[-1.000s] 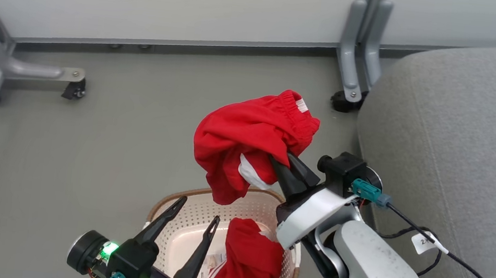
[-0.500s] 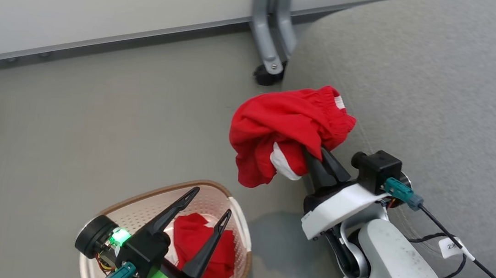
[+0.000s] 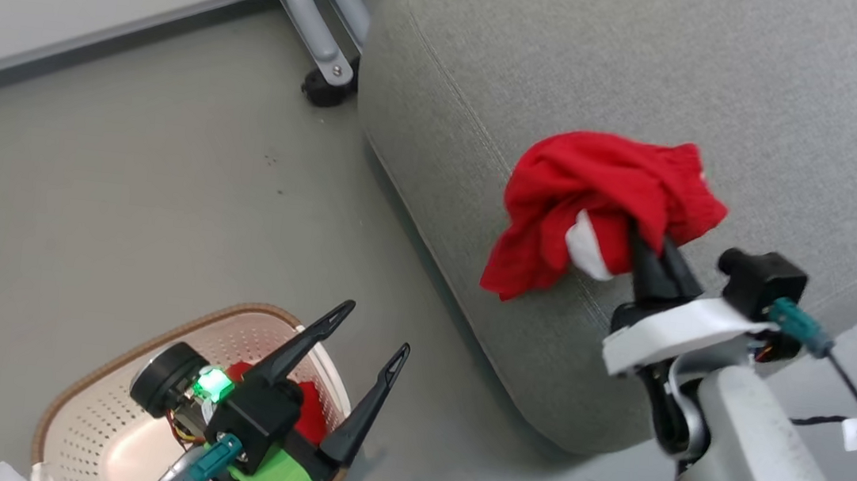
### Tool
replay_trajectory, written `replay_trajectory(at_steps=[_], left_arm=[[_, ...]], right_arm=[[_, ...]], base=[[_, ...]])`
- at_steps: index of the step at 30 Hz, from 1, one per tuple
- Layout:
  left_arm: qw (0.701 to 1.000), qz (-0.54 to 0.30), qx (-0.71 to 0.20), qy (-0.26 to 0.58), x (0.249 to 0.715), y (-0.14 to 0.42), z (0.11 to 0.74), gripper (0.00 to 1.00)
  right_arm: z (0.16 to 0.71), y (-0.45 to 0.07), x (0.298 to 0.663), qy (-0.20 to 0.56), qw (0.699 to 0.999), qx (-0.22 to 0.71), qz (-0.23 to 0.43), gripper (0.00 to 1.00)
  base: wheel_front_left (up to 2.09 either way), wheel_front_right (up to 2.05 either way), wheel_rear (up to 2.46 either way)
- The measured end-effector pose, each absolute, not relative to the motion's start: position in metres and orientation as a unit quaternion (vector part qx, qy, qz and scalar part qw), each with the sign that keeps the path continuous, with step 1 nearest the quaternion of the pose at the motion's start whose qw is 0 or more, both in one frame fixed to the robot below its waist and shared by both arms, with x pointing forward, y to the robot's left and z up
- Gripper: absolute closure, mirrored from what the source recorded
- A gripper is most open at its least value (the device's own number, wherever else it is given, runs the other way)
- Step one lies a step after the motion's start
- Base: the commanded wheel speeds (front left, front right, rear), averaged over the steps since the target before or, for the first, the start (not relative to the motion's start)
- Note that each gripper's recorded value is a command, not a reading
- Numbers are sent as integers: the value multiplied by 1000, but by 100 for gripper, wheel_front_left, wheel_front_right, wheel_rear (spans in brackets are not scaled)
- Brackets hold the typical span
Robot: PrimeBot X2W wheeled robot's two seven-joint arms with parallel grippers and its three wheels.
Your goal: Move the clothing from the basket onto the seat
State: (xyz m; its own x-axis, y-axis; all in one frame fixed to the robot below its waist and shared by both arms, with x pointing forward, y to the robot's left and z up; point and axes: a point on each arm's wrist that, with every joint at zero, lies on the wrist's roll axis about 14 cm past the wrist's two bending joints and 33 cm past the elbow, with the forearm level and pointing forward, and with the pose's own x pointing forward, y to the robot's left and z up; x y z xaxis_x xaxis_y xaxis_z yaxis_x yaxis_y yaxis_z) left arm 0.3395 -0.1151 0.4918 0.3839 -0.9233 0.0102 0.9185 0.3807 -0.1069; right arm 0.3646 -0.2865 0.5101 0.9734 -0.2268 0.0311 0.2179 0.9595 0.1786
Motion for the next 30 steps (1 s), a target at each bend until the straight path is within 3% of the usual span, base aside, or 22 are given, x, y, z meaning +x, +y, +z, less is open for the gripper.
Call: replay_trajectory(at_steps=[8,16,21,22,23,24,30], left_arm=[[821,-568,-47,19,364,-123,486,0],[836,-547,-49,22,405,-109,461,0],[844,-533,-53,31,425,-101,442,0],[845,-531,-54,34,428,-99,437,0],[846,-529,-54,38,430,-98,432,0],[847,-527,-54,42,432,-96,428,0],[852,-515,-59,70,438,-87,402,0]], right_arm=[[533,-362,379,-54,975,62,-204,100],[556,-408,435,-87,966,39,-241,100],[534,-424,460,-66,962,42,-261,100],[525,-426,464,-55,962,43,-266,63],[515,-427,467,-44,961,42,-268,18],[508,-427,469,-36,961,43,-271,0],[455,-418,475,23,960,45,-274,0]], base=[[0,0,0],[0,0,0],[0,0,0],[0,0,0],[0,0,0],[0,0,0],[0,0,0]])
